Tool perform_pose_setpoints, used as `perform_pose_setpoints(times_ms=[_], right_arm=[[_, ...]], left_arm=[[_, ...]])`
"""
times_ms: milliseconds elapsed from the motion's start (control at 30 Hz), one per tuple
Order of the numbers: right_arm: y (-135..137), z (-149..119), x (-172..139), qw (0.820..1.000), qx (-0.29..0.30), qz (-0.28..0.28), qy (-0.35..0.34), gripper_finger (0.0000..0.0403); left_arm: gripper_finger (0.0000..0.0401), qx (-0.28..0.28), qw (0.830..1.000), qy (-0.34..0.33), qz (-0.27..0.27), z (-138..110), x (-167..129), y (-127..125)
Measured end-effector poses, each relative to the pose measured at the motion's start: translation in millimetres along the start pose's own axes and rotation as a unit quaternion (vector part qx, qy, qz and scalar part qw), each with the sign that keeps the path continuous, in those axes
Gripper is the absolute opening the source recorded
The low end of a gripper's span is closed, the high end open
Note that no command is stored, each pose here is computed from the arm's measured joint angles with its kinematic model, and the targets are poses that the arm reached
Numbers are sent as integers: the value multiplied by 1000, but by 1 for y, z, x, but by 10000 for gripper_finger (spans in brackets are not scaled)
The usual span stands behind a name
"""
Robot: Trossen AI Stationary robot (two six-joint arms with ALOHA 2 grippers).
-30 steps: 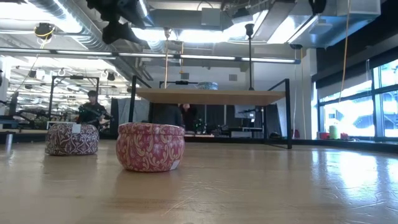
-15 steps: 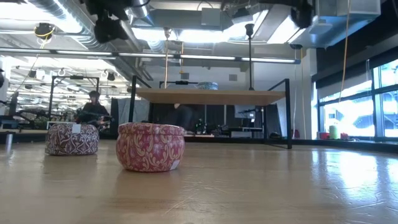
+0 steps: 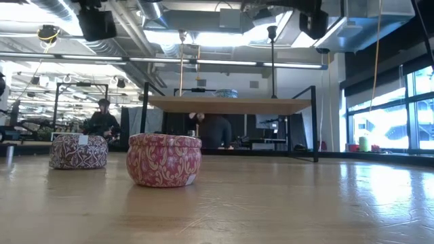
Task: Pick & Place candle stick holders
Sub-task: Put the red scented candle on the shelf
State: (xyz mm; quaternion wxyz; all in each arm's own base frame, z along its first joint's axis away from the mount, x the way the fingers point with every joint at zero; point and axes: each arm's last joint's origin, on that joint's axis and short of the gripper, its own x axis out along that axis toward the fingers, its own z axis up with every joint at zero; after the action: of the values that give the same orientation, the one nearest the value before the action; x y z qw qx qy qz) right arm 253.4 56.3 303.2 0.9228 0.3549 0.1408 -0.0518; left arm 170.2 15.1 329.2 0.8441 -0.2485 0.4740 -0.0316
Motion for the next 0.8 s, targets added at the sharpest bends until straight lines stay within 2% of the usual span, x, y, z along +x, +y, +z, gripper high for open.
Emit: perform_pose_setpoints(times_ms=[333,500,800], right_arm=[[0,0,0,1000,4,-1,0,156],[1,-3,1,1000,26,1,6,156],[13,-36,12,997,32,15,75,156]], left_arm=[[227,-39,999,26,6,3,12,-3],[227,-14,999,36,27,3,19,-7],[228,34,996,51,69,1,33,-17]])
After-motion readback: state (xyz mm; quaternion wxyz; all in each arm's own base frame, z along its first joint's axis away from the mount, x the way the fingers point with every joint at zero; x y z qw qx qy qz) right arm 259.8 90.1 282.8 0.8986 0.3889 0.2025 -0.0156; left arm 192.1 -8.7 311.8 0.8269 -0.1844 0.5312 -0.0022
